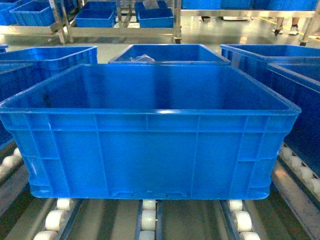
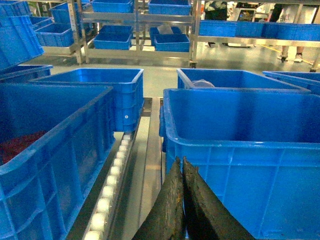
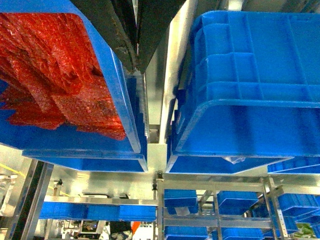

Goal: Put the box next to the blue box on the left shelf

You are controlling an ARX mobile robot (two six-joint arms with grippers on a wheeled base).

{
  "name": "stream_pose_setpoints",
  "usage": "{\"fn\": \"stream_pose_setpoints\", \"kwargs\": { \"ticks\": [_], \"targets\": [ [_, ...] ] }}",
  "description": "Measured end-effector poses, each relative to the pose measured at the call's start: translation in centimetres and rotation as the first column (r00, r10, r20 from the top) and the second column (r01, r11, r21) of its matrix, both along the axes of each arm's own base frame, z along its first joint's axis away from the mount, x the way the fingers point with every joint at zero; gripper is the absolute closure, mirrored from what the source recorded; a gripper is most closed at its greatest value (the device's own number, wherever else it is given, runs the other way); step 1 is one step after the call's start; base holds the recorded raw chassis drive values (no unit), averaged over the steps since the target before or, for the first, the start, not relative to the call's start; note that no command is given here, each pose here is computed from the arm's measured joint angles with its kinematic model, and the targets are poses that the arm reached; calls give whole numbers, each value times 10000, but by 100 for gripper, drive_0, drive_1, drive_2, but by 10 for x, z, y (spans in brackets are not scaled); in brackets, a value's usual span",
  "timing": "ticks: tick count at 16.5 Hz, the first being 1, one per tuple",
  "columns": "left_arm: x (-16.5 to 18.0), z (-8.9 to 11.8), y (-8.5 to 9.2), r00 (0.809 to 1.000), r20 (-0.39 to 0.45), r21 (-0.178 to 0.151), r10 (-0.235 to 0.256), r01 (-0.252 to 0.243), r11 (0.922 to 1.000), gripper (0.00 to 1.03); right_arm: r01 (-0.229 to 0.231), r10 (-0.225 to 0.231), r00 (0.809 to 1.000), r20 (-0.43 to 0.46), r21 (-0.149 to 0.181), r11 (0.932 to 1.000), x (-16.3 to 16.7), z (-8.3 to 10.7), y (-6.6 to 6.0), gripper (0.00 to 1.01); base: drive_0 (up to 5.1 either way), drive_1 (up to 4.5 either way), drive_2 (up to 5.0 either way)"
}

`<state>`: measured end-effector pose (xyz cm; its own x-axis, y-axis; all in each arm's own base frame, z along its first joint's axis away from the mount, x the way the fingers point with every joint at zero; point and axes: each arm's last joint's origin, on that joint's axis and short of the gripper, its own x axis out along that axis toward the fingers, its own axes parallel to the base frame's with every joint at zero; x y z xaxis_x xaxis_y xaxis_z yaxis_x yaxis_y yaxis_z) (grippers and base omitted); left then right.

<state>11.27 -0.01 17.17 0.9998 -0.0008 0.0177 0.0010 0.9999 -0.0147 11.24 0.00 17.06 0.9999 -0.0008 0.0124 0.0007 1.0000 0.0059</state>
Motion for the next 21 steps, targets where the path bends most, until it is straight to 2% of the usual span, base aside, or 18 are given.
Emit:
{"fn": "stream_pose_setpoints", "kwargs": {
  "ticks": [9,11,12,13,17,18,19,20,21],
  "targets": [
    [-4,-1,0,10000,-27,0,4,-4,10000,100,0,0,10000,4,0,10000,-4,0,0,100,0,0,0],
    [-14,-7,0,9987,-511,1,11,-11,10000,100,8,-8,9995,-324,-4,10000,-14,-6,0,100,0,0,0],
    [-15,-1,0,10000,46,3,27,-27,10000,100,4,-4,10000,99,-4,10000,-15,-1,0,100,0,0,0],
    [-15,-5,0,9996,-278,4,4,-4,10000,100,11,-11,9998,-210,0,10000,-15,-5,0,100,0,0,0],
    [-15,-5,0,9998,-198,4,4,-4,10000,100,-8,8,10000,-95,-4,10000,-15,-4,0,100,0,0,0],
    [-15,-5,0,9998,-198,4,0,0,10000,90,-8,7,10000,-99,-11,10000,-15,-4,0,89,0,0,0],
    [-15,-5,0,9998,-198,4,0,0,10000,65,-8,7,10000,-99,-11,10000,-15,-4,0,64,0,0,0],
    [-15,-5,0,9998,-198,4,4,-4,10000,25,-8,7,10000,-95,-11,10000,-15,-4,0,25,0,0,0],
    [-15,-5,0,9998,-198,27,0,0,10000,6,-8,7,10000,-95,-11,10000,-15,-4,0,4,0,0,0]
  ]
}}
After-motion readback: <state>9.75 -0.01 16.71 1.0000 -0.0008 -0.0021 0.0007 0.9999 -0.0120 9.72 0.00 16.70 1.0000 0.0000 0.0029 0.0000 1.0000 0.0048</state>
